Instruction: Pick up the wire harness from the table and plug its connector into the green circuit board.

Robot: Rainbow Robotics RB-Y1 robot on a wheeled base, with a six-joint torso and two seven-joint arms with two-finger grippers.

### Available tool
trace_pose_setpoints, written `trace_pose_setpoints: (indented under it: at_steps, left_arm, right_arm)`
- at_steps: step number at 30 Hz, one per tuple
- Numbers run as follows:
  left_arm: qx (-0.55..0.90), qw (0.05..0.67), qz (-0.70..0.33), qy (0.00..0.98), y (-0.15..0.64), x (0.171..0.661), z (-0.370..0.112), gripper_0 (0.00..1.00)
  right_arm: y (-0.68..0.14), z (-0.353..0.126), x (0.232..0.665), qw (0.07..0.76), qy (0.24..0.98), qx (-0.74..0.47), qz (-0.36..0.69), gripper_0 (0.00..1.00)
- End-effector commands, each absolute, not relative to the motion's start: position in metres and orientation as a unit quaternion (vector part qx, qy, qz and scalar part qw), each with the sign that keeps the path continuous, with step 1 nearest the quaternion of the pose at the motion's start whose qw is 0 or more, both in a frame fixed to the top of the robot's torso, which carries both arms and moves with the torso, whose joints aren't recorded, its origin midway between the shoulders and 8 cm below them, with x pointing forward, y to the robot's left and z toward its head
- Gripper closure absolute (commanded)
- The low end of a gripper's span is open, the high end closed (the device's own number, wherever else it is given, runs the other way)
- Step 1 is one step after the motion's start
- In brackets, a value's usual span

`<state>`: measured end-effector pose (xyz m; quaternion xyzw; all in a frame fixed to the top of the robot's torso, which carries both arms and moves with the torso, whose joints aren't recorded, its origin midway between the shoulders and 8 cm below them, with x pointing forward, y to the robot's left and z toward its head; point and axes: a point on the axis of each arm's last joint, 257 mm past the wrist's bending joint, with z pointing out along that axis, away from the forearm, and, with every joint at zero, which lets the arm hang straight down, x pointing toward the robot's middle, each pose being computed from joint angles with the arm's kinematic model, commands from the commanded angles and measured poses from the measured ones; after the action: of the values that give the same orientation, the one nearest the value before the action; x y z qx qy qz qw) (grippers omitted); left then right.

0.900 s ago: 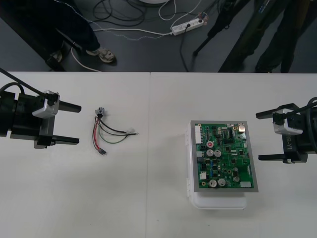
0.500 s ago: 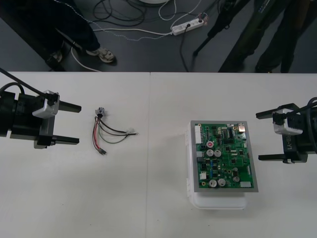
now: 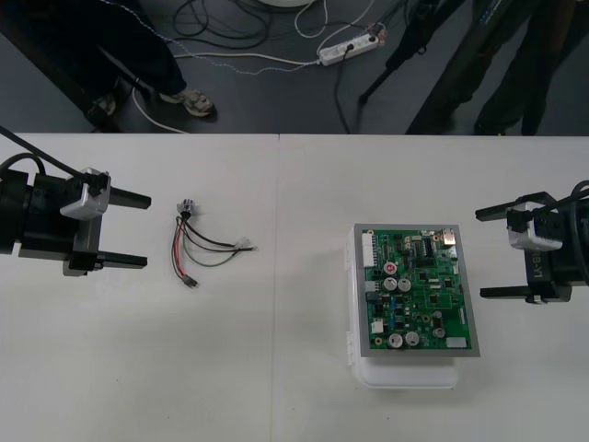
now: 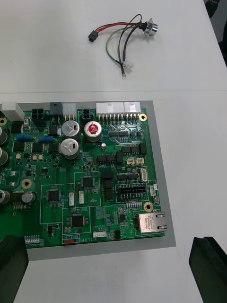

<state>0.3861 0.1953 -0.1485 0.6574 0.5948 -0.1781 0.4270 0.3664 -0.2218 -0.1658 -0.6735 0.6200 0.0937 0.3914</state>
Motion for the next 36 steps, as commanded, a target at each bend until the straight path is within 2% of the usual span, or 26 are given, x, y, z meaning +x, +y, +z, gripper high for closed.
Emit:
trace_pose_setpoints:
  at_steps: [1, 36]
  left_arm:
    - [0.677, 0.428, -0.165, 0.575, 0.1983, 0.3776, -0.1481, 0.22]
    - [0.677, 0.428, -0.165, 0.575, 0.1983, 0.3776, -0.1481, 0.21]
  right_arm:
    - [-0.2196, -0.1724, 0.3629, 0.388, 0.614, -0.68, 0.095, 0.0]
    - [-0.2196, -0.1724, 0.3629, 0.388, 0.614, -0.68, 0.095, 0.0]
